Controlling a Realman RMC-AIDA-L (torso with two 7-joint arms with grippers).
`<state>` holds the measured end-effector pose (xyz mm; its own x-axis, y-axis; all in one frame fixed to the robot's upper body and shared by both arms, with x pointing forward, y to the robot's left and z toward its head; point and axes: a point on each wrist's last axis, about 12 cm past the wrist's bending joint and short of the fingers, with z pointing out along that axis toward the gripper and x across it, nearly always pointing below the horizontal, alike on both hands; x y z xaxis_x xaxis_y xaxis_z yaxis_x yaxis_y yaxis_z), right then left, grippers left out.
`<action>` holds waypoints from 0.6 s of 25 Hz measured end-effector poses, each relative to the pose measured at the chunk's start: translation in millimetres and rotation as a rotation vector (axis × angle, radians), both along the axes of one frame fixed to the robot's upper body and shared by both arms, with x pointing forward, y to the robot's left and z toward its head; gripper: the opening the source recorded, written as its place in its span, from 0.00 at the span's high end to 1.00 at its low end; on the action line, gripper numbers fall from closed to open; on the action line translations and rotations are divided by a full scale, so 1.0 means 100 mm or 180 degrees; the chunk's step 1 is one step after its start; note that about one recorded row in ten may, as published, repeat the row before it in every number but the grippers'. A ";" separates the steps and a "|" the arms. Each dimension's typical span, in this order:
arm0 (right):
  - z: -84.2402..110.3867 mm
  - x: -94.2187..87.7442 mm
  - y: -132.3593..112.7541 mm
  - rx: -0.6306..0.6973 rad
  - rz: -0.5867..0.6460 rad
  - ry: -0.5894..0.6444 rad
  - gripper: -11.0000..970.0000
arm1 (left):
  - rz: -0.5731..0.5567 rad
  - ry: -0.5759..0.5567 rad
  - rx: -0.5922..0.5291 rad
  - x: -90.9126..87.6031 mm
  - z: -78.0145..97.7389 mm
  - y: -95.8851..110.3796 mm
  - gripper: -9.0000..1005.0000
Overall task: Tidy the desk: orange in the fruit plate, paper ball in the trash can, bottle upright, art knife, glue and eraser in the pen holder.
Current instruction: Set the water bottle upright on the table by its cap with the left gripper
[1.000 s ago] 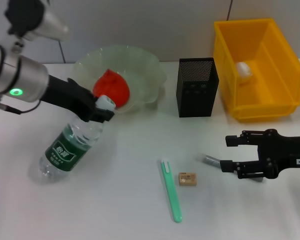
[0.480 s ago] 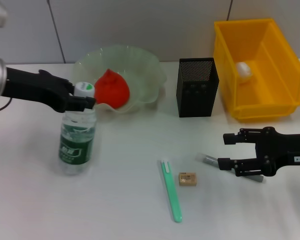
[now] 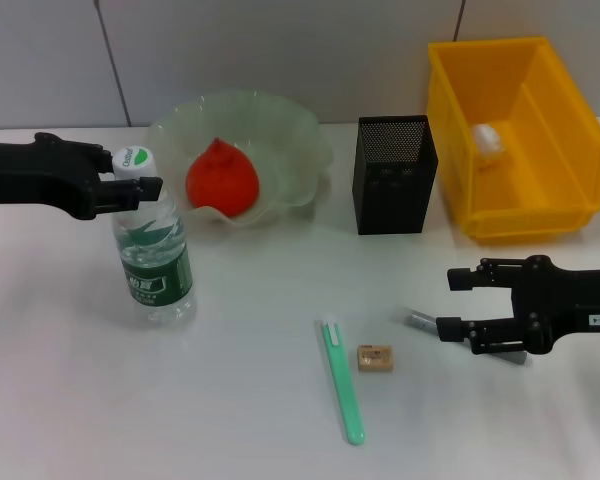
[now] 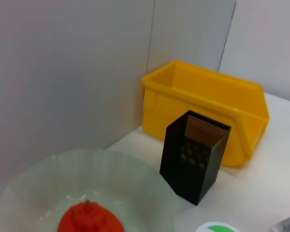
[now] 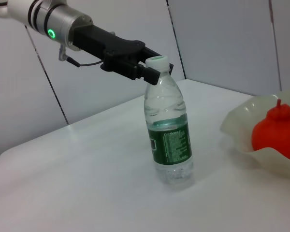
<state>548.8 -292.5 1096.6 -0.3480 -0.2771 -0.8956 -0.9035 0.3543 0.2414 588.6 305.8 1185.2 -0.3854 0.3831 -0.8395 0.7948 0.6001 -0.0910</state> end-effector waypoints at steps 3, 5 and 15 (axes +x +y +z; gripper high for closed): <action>0.00 0.00 0.00 -0.0002 -0.0001 0.0001 0.20 | -0.0027 -0.0122 -0.0057 -0.04 -0.04 0.02 0.48; 0.00 0.00 0.00 -0.0004 -0.0001 0.0004 0.20 | -0.0006 -0.0207 -0.0112 -0.06 -0.06 0.04 0.47; 0.00 0.00 -0.01 -0.0012 0.0001 0.0004 0.20 | 0.0126 -0.0348 -0.0157 -0.04 -0.24 0.05 0.45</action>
<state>548.7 -293.2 1096.4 -0.3491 -0.2805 -0.8941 -0.9032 0.3550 0.2413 584.3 310.5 1160.9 -0.3046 0.3264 -0.8948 0.7773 0.6281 -0.0355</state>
